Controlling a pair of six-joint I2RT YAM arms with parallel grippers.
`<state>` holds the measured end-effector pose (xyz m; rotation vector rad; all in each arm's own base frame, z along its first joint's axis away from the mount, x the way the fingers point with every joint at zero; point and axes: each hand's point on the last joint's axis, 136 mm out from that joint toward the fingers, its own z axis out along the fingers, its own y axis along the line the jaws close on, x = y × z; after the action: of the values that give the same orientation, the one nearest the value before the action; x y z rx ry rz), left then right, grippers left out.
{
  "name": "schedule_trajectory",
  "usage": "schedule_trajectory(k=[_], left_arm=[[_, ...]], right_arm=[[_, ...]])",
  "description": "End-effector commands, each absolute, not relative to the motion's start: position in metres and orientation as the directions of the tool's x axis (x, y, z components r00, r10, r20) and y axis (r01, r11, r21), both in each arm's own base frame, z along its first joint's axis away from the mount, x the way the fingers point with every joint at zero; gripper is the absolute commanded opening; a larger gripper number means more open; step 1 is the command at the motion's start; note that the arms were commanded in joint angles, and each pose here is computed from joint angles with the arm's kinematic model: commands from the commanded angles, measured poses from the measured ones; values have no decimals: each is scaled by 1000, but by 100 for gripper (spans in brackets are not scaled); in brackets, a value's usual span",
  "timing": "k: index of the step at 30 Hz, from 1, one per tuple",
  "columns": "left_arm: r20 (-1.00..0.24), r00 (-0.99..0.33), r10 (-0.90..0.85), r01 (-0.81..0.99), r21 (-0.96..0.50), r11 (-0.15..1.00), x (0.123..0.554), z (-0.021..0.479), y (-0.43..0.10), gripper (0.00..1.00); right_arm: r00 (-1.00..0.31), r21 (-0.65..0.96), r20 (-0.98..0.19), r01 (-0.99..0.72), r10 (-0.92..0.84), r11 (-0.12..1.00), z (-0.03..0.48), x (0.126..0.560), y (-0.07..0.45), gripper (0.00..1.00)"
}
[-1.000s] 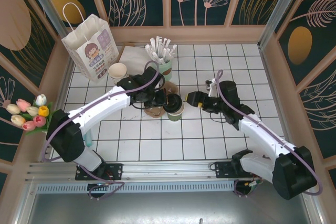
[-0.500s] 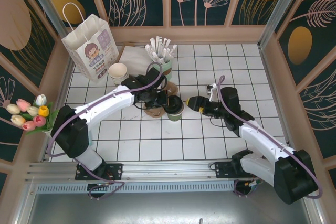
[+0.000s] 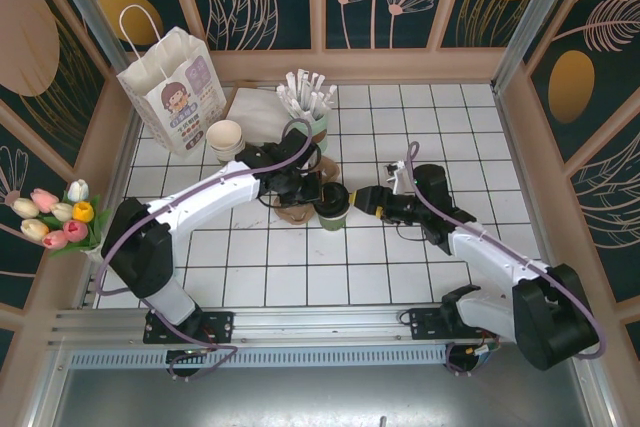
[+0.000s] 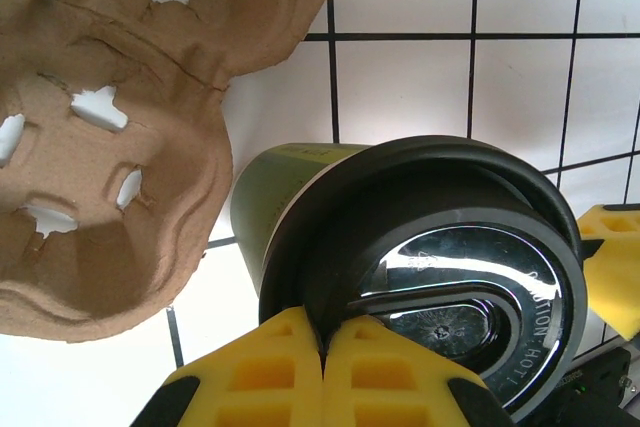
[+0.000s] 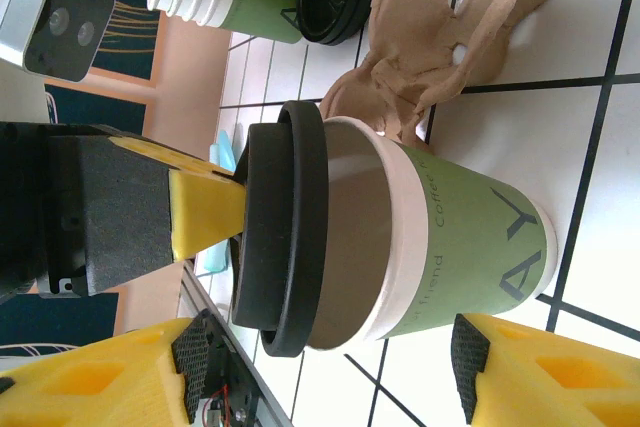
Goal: Pack the takeout coffee
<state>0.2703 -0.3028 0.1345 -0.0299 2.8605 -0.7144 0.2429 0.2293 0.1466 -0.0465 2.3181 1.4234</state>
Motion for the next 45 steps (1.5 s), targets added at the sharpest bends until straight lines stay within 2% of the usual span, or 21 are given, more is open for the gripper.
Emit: schedule_trajectory(k=[1,12,21,28,38,45], left_arm=[[-176,-984,-37,51,-470,881,268,138,-310,0],[-159,-987,11,77,-417,906,263,131,-311,0],[-107,-993,47,81,-338,938,262,106,-309,0],[-108,-989,104,121,-169,978,267,99,-286,0],[-99,-988,120,140,-233,962,268,100,-306,0],[-100,-987,127,148,-243,959,269,100,-312,0]], right_arm=[[-908,850,-389,-288,158,441,155,244,236,66],[-914,851,-389,-311,113,423,153,243,247,63],[-919,855,-383,-313,97,414,152,241,253,61],[-897,815,-364,-178,249,551,128,260,224,58],[-913,833,-341,-182,226,523,128,258,227,56],[-921,815,-315,-141,227,562,116,258,223,53]])
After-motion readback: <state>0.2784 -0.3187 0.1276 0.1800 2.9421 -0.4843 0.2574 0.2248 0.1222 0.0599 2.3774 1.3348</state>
